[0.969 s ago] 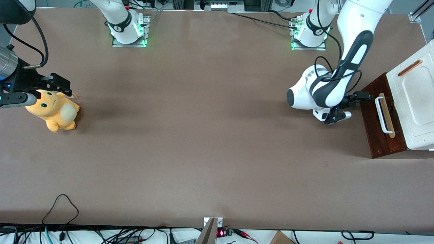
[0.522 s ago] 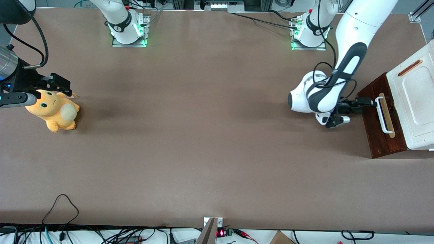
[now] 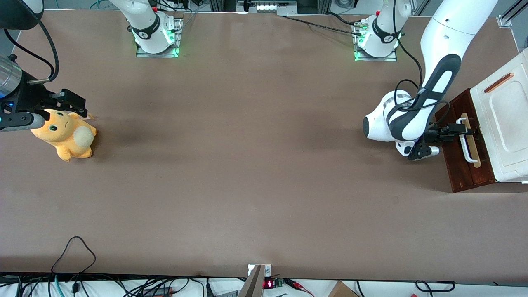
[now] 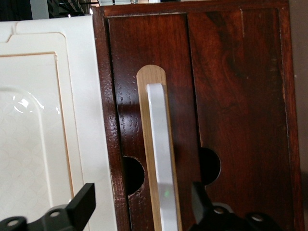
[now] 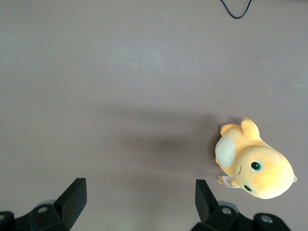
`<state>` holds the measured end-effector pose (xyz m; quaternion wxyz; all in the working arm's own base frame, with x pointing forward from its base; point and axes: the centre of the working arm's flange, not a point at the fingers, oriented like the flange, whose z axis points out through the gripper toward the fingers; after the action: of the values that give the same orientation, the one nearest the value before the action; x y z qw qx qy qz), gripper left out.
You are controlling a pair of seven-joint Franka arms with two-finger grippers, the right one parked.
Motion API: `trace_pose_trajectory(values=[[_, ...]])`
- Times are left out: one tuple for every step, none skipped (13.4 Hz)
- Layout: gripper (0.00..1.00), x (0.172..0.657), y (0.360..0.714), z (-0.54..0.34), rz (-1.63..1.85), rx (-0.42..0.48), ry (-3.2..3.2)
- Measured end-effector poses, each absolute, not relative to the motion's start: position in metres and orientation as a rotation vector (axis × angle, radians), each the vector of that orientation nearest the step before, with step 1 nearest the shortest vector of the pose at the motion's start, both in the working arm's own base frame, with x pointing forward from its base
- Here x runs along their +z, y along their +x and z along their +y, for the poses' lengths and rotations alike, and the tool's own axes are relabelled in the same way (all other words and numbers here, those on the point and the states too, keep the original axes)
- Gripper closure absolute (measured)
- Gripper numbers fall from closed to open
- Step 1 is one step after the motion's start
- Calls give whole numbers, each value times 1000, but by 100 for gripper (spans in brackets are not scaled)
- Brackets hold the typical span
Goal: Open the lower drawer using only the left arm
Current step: 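Align the open left gripper around the white bar handle and close it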
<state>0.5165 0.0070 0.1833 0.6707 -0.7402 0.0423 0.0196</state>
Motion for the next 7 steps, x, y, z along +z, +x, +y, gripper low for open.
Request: trace_pose_trajectory(values=[[14,181,516,7,102,44,-1666],[16,178,516,7,110,43,-1663],[17,176,516,7,117,44,-1660],[23,174,516,8,120,46,-1659],[23,172,515,8,122,48,-1658],[24,171,515,10,123,49,-1657],[25,170,515,12,124,51,-1653]])
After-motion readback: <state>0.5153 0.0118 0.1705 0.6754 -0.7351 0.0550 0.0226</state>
